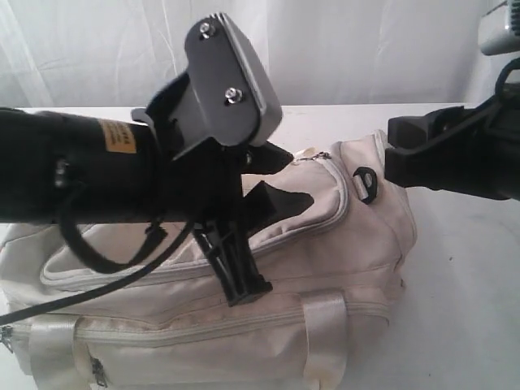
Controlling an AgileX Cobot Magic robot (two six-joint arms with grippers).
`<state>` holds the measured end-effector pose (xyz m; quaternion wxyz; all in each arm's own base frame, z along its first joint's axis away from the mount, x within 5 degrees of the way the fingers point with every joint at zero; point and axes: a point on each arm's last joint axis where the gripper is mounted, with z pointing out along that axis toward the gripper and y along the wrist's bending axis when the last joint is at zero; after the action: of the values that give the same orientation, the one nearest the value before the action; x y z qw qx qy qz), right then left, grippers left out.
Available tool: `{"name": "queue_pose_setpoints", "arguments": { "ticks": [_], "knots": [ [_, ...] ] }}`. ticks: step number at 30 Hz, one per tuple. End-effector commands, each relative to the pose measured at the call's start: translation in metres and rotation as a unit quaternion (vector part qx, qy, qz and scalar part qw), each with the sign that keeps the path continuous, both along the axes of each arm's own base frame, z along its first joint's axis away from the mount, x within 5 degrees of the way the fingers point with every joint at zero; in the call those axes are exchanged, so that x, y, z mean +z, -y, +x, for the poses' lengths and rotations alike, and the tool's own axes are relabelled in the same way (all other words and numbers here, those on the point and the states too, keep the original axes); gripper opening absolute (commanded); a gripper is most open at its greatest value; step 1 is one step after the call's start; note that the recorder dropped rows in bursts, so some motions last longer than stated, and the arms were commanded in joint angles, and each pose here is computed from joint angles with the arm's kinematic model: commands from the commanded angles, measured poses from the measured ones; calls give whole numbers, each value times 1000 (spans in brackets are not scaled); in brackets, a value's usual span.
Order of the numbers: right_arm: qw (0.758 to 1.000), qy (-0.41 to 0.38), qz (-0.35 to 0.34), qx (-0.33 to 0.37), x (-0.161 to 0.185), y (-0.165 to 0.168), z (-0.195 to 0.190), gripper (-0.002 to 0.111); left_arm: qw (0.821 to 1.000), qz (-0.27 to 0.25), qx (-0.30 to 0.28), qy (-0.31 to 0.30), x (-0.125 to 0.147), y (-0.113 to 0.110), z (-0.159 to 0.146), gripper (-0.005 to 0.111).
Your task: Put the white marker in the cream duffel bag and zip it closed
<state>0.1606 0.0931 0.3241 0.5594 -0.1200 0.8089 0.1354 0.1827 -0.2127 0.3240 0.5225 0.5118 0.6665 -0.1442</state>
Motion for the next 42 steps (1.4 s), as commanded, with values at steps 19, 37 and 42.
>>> {"name": "queue_pose_setpoints", "arguments": {
  "ticks": [19,37,42],
  "knots": [
    [986,-3,-111,121,-31,-80,84,0,972,-57,229,9,-19,-73,71,22],
    [972,-142,-185,11,-115,-45,154,0,862,21,494,-112,-145,-212,123,22],
    [967,-171,-191,-6,-135,-30,162,0,852,10,515,-97,-147,-220,124,22]
  ]
}}
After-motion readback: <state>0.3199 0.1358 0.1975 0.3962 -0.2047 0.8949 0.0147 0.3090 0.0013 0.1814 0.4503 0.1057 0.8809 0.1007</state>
